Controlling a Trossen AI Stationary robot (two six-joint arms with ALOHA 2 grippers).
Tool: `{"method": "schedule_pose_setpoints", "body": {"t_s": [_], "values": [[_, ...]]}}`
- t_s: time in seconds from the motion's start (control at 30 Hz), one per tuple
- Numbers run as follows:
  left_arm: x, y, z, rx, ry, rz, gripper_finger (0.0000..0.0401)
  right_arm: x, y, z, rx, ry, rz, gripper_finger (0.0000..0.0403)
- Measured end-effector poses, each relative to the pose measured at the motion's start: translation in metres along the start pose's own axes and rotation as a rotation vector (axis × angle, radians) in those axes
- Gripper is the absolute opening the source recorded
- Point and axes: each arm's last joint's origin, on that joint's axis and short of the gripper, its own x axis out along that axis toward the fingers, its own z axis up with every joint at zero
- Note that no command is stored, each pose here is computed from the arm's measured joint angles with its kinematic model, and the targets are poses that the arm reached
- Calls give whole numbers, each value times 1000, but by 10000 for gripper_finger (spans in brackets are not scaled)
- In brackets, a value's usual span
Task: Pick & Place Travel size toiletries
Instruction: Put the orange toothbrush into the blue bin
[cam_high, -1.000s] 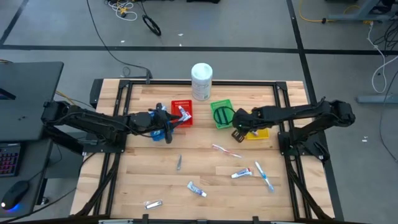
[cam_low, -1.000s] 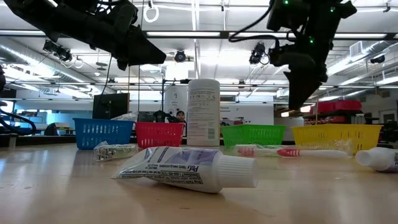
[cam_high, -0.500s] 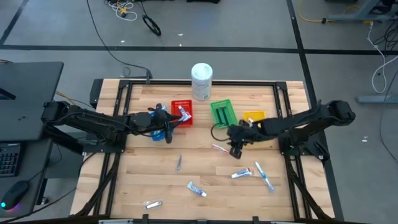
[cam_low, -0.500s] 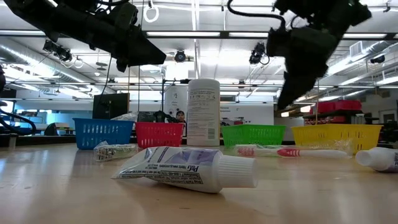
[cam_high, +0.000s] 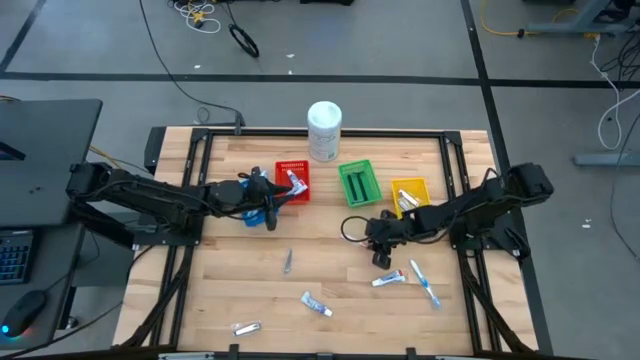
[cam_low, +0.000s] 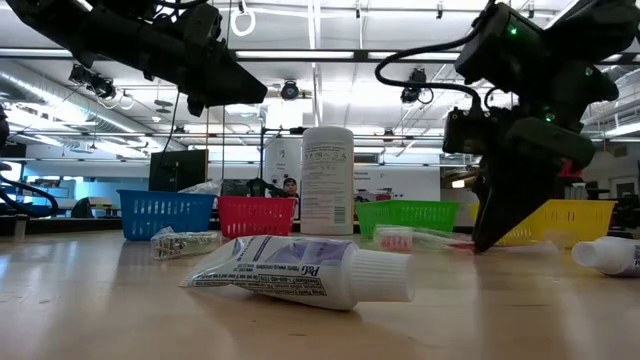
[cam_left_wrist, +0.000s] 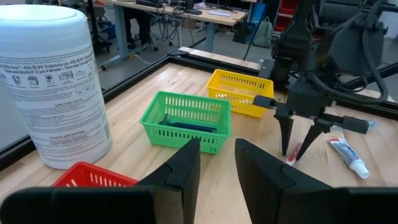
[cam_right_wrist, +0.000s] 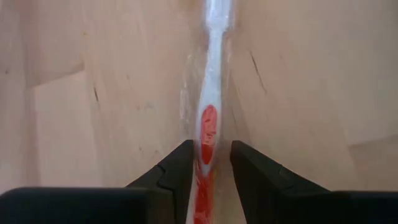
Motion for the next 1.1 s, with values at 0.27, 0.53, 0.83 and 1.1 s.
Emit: {"method": "schedule_pose_setpoints", "body": {"t_s": [0.27, 0.53, 0.83, 1.1], "values": [[0, 0, 1, -2, -6, 7, 110, 7, -1, -3, -100, 32, -22, 70], [0, 0, 1, 4, -8, 7, 110, 2, 7, 11, -100, -117, 90, 15], [0, 0, 0, 6, -4, -3, 110, -26, 14, 61, -165, -720, -32, 11], [0, -5, 7, 59, -53, -144, 110, -56, -7, 95, -172, -1116, -94, 10]]}}
